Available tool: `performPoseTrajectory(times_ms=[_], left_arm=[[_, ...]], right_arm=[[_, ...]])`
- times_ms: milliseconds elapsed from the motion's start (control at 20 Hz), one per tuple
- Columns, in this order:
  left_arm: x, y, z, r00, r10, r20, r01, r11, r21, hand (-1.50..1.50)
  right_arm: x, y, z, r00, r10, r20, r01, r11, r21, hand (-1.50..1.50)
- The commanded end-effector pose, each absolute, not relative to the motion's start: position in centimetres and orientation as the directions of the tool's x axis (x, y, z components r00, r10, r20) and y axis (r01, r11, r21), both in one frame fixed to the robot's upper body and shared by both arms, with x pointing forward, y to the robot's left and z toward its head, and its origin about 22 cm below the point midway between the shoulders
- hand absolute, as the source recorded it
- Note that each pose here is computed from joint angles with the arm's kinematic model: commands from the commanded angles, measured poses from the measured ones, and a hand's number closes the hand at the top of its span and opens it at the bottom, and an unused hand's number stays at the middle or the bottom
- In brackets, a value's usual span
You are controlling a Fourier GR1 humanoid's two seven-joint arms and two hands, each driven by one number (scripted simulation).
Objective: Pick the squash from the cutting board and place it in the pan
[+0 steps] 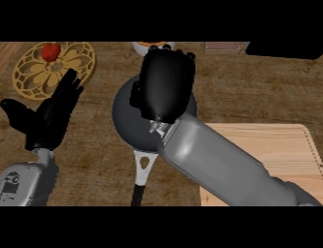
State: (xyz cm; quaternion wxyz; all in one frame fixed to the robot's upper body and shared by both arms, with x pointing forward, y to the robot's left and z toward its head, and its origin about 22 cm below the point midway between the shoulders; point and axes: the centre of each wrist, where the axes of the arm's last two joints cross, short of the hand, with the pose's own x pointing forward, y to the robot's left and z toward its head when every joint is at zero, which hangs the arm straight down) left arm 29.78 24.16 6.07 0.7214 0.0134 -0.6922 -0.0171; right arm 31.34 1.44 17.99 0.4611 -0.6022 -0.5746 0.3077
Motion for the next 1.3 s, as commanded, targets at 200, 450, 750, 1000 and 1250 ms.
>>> performPoseTrajectory(times_ms=[200, 450, 750, 1000, 1250], left_arm=[[30.4, 25.5, 7.5, 0.031, -0.04, 0.999, -0.029, 0.999, 0.041, 0.0], [29.5, 24.7, 5.7, 0.03, -0.033, 0.999, -0.042, 0.999, 0.034, 0.0], [29.2, 25.7, 5.0, 0.041, -0.037, 0.998, -0.014, 0.999, 0.038, 0.0], [29.7, 25.3, 6.1, 0.031, -0.032, 0.999, -0.031, 0.999, 0.033, 0.0], [29.3, 24.5, 6.5, 0.036, -0.029, 0.999, -0.008, 1.0, 0.03, 0.0]], right_arm=[[33.2, 1.6, 13.0, 0.234, 0.921, 0.31, 0.393, 0.202, -0.897, 1.5], [34.5, 0.7, 9.9, 0.181, 0.926, 0.332, 0.358, 0.252, -0.899, 1.5], [36.2, -1.5, 6.5, 0.309, 0.879, 0.364, 0.278, 0.282, -0.918, 1.5], [36.5, -3.7, 3.9, 0.405, 0.794, 0.453, 0.219, 0.397, -0.891, -1.5], [36.8, -3.2, 3.6, 0.328, 0.784, 0.527, 0.26, 0.462, -0.848, -1.5]])
